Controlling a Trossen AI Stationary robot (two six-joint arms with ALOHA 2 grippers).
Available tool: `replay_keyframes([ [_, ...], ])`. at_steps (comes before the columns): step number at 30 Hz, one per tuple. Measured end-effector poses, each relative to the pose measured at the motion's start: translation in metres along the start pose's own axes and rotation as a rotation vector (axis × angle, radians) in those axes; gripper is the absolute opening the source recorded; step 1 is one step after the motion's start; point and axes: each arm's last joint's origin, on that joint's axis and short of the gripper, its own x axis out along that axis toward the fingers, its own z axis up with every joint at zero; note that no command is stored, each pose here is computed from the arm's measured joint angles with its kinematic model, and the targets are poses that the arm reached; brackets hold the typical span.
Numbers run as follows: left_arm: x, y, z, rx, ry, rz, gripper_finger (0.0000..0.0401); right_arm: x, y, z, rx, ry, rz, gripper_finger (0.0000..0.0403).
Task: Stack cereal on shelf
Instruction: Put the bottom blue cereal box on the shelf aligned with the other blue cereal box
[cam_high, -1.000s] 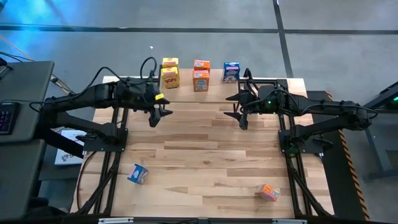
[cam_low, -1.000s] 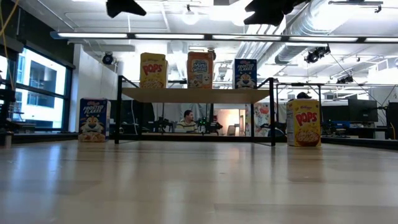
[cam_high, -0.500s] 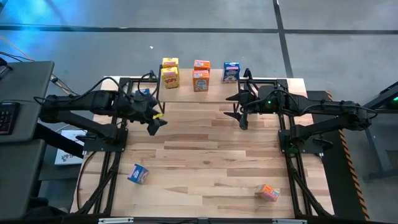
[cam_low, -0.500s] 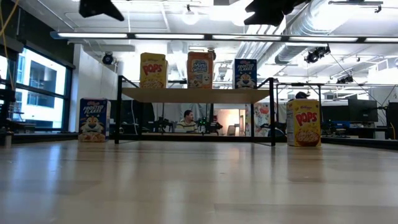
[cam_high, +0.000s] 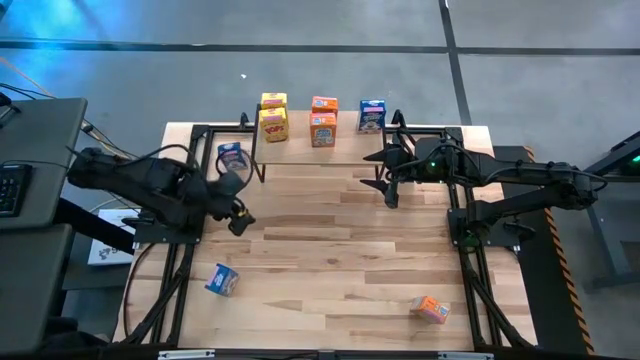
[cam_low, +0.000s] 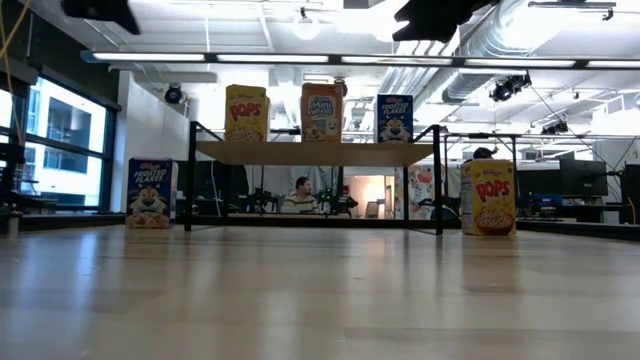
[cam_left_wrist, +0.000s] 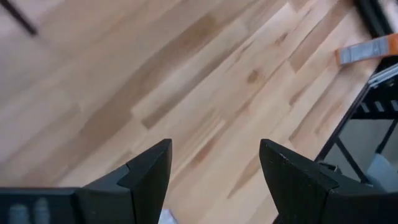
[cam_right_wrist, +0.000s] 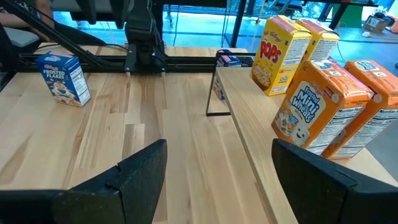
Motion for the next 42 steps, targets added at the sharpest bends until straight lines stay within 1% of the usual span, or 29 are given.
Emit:
replay_keyframes([
  [8, -0.005, -0.002, -0.023, -0.072, 0.078, 0.031, 0.0232, 0.0, 0.0, 0.0, 0.0, 0.0, 0.0, 0.0282],
  [15, -0.001, -0.002, -0.042, -0.132, 0.156, 0.162, 0.0232, 0.0, 0.0, 0.0, 0.0, 0.0, 0.0, 0.0282],
  [19, 0.005, -0.007, -0.053, -0.165, 0.213, 0.21, 0.0232, 0.0, 0.0, 0.0, 0.0, 0.0, 0.0, 0.0282],
  [28, 0.023, -0.023, -0.078, -0.157, 0.332, 0.315, 0.0232, 0.0, 0.0, 0.0, 0.0, 0.0, -0.001, 0.0282],
  [32, 0.028, -0.027, -0.087, -0.15, 0.34, 0.347, 0.0232, 0.0, 0.0, 0.0, 0.0, 0.0, 0.0, 0.0282],
  [42, 0.039, -0.036, -0.109, -0.179, 0.331, 0.423, 0.0232, 0.0, 0.0, 0.0, 0.0, 0.0, 0.0, 0.0282],
])
